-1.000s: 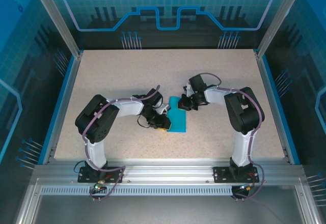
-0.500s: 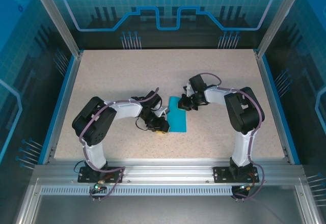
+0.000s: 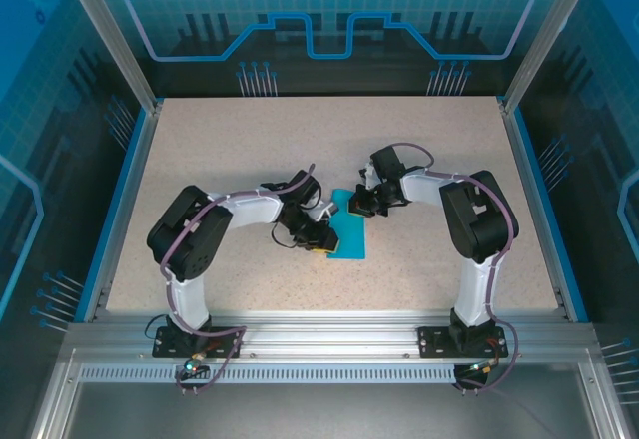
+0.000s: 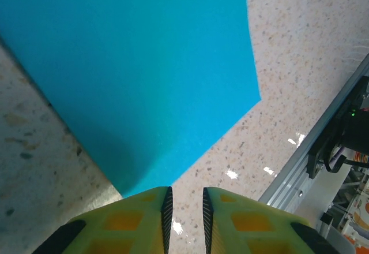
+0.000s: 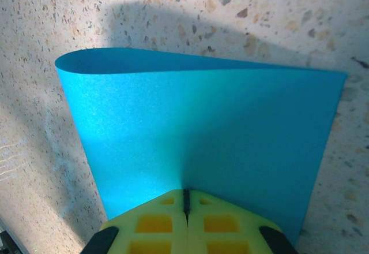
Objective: Fold a paper plane with a square sheet of paper (fold left side to right side)
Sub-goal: First fold the square sheet of paper in half at the center of the table.
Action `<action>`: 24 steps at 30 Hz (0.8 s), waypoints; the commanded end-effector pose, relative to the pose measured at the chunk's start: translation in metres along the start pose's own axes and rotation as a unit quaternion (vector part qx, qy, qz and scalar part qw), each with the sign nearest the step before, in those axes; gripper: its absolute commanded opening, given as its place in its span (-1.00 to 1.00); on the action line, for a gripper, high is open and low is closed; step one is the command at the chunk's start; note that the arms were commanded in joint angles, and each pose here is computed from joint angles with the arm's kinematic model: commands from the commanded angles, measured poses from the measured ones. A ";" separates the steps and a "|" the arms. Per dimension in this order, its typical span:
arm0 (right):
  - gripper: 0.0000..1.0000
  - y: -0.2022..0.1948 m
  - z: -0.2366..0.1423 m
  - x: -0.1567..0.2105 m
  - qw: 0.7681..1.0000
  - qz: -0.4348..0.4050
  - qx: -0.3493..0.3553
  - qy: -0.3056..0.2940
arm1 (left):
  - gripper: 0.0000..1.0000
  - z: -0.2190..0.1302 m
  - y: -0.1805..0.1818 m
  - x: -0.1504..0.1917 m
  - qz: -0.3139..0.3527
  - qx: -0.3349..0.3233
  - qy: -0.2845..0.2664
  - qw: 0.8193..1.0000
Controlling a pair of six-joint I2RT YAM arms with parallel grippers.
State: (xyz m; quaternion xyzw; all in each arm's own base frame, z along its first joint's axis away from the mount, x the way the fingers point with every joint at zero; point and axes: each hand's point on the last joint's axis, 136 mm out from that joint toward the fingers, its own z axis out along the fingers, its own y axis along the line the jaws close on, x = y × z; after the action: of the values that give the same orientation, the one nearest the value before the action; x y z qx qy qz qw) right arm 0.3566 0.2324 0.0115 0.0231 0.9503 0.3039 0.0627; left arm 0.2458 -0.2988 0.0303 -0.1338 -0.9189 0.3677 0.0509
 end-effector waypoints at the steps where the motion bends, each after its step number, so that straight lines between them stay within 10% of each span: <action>1: -1.00 -0.045 0.008 0.022 0.996 0.036 0.074 0.034 | -0.53 0.007 -0.004 0.002 0.004 0.013 0.016 1.000; 14: -1.00 -0.049 0.006 0.022 0.995 0.032 0.084 0.036 | -0.53 0.007 0.013 0.034 -0.020 -0.001 0.030 0.999; 24: -1.00 -0.047 0.006 0.022 0.996 0.032 0.079 0.035 | -0.50 -0.026 -0.019 -0.024 0.001 0.034 -0.042 0.999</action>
State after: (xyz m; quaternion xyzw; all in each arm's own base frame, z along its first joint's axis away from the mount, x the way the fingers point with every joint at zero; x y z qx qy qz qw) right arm 0.3559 0.2320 0.0113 0.0185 0.9510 0.3023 0.0622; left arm 0.2519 -0.2931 0.0431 -0.1175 -0.9148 0.3850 0.0331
